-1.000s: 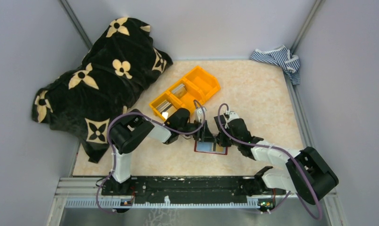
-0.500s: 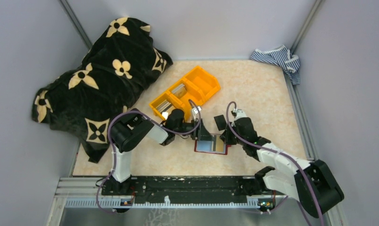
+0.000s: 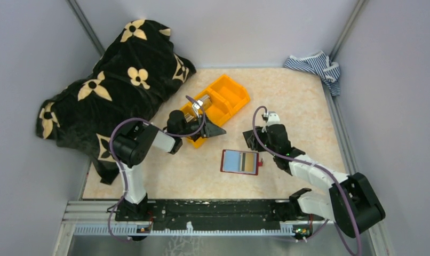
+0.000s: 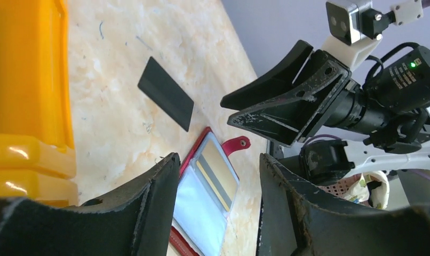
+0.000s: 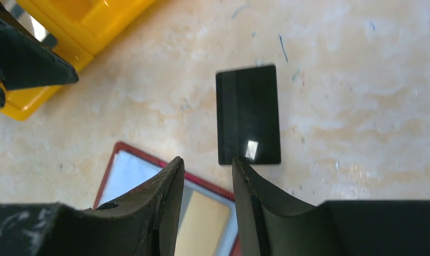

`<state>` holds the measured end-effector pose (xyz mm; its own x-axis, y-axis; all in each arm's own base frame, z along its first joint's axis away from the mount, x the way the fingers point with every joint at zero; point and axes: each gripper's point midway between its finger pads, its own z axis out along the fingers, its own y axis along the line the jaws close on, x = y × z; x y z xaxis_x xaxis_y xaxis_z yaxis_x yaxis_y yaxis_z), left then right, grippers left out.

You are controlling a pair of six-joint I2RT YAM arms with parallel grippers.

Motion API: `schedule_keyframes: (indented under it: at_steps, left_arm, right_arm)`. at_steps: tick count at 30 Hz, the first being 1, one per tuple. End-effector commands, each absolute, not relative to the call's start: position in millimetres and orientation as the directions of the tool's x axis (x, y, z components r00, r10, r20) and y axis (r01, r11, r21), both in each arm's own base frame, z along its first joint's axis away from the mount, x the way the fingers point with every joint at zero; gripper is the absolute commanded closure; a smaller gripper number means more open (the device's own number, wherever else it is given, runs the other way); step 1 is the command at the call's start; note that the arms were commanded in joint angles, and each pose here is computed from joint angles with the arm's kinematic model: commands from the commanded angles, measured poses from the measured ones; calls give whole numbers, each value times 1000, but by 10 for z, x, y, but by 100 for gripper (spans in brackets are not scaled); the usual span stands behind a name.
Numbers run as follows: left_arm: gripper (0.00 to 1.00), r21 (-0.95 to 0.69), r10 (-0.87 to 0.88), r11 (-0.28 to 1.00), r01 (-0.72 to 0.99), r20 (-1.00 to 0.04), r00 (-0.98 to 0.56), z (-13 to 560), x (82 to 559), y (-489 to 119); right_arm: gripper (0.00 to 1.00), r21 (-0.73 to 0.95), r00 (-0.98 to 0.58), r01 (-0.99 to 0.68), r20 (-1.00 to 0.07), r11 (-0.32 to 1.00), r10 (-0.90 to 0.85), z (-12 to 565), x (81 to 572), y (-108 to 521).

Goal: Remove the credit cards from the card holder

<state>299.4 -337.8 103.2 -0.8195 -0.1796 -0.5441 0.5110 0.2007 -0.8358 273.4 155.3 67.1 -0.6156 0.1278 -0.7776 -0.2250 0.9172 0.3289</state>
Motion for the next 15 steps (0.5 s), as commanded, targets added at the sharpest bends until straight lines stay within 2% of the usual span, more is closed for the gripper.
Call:
schedule_keyframes:
  at_steps: [1,8,12,15]
  left_arm:
    - [38,-781,-178,94,618,-624,-761,1398,2924,-3437]
    - [37,-714,-139,186,675,-700,-701,1485,2938,-3413]
    - [37,-696,-128,230,680,-714,-688,1506,2988,-3398]
    - [38,-706,-133,263,657,-701,-700,1466,3011,-3373]
  right_arm:
    - [61,300,-464,-344,-878,890,116,1167,3145,1771]
    - [57,289,-446,-456,-892,842,64,1191,3101,1946]
    - [40,184,-447,-488,-892,853,-63,1123,2941,1949]
    - [37,111,-459,-509,-874,854,-160,1035,2776,1972]
